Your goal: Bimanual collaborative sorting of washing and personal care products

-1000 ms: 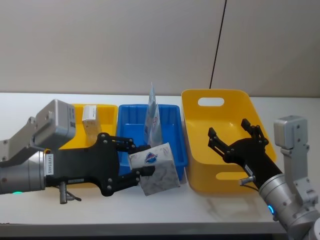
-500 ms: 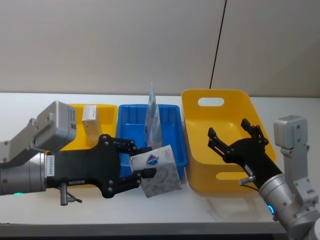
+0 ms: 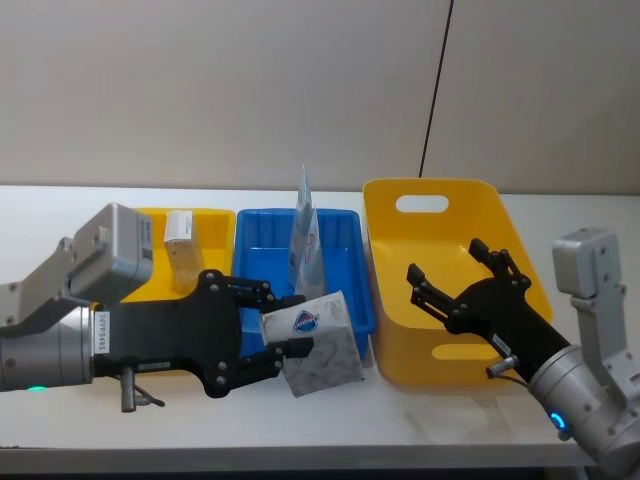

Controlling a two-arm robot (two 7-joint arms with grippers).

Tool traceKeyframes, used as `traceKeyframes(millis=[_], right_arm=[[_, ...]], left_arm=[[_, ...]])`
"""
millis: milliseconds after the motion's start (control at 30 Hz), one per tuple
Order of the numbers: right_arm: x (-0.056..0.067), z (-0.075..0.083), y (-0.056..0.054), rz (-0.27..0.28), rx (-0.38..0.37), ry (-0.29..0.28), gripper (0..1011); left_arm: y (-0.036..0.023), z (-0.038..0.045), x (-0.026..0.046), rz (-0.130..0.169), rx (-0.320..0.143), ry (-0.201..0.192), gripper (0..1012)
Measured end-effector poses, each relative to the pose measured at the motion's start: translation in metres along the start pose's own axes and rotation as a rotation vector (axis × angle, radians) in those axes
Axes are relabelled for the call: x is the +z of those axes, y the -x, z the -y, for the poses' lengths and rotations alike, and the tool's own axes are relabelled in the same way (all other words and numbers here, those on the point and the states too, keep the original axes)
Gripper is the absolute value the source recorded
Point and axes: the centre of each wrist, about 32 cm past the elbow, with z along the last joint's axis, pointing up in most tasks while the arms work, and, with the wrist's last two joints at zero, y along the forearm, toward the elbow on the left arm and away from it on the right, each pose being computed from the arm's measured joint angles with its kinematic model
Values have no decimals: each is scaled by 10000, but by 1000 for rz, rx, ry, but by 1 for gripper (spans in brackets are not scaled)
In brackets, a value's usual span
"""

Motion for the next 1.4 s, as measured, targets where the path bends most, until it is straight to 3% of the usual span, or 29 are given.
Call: traceKeyframes(millis=[600, 800, 867, 1067, 1400], right_arm=[[210, 128, -401, 36, 269, 50, 1000], [326, 185, -583, 66, 382, 84, 1000], [333, 188, -594, 66, 394, 87, 1000], [457, 232, -760, 104, 511, 123, 1000], [618, 240, -920, 165, 674, 141, 1000]], left_arm=[[1, 1, -1, 0, -2, 0, 355], [1, 1, -1, 0, -2, 0, 356], [1, 1, -1, 0, -2, 0, 356], [1, 1, -1, 0, -2, 0, 355], [1, 1, -1, 0, -1, 0, 356]])
